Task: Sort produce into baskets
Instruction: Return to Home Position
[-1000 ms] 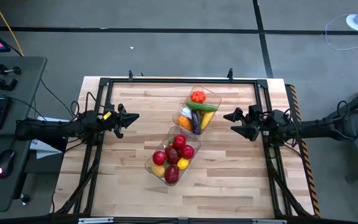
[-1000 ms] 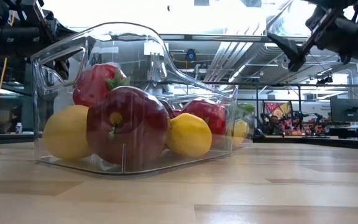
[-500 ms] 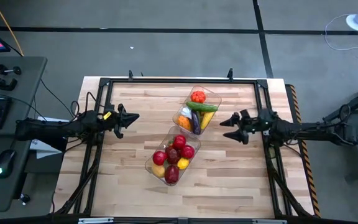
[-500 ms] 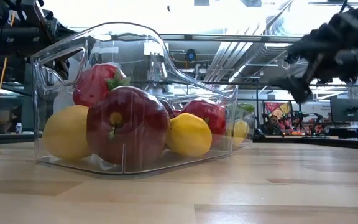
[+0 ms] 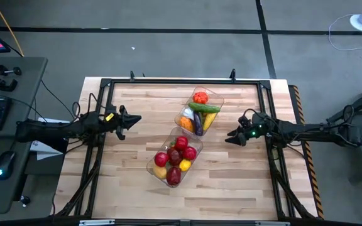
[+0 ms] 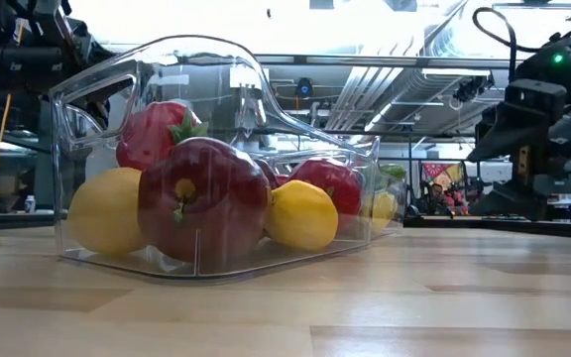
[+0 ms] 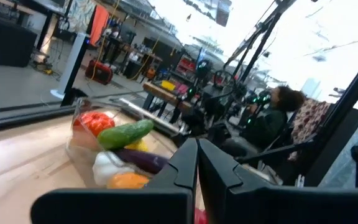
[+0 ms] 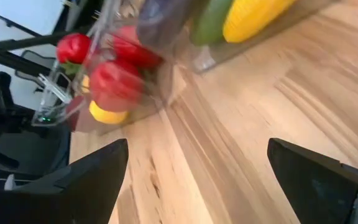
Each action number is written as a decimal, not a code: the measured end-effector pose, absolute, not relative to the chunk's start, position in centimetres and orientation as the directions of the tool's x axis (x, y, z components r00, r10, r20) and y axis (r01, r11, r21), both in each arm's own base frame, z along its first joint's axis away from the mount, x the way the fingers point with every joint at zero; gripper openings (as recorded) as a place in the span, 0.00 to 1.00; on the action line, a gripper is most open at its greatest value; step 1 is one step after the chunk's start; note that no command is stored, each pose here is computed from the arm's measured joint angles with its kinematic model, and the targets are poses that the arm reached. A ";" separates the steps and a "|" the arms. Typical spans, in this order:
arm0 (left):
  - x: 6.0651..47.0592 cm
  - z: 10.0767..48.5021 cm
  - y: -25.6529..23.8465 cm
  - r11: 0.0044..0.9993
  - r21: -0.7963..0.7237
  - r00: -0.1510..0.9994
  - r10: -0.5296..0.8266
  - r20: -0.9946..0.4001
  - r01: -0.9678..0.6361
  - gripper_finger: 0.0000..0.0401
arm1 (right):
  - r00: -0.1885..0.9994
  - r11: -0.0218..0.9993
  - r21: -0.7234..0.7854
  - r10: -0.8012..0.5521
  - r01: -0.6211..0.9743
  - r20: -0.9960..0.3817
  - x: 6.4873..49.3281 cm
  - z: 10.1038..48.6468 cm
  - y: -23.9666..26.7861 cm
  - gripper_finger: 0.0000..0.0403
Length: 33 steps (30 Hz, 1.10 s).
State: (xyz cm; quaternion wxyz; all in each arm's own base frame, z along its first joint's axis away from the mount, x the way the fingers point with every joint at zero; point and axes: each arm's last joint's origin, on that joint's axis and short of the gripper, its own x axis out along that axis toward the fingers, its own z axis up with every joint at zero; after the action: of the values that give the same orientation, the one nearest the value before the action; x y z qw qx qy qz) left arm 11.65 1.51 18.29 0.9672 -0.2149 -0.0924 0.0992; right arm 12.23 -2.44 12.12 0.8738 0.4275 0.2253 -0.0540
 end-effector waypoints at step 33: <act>10.2 16.3 1.4 0.887 -0.415 0.979 0.195 -0.059 -0.202 0.00 | 0.974 0.733 0.640 0.171 -0.228 0.151 9.4 18.1 -0.7 0.94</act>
State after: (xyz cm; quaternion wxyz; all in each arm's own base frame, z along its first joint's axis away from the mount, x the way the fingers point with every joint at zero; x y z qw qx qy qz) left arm 10.17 1.36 16.26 0.9714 -0.2144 0.0080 0.1021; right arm 9.45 -0.67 18.10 0.9301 0.3490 -0.0407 0.1074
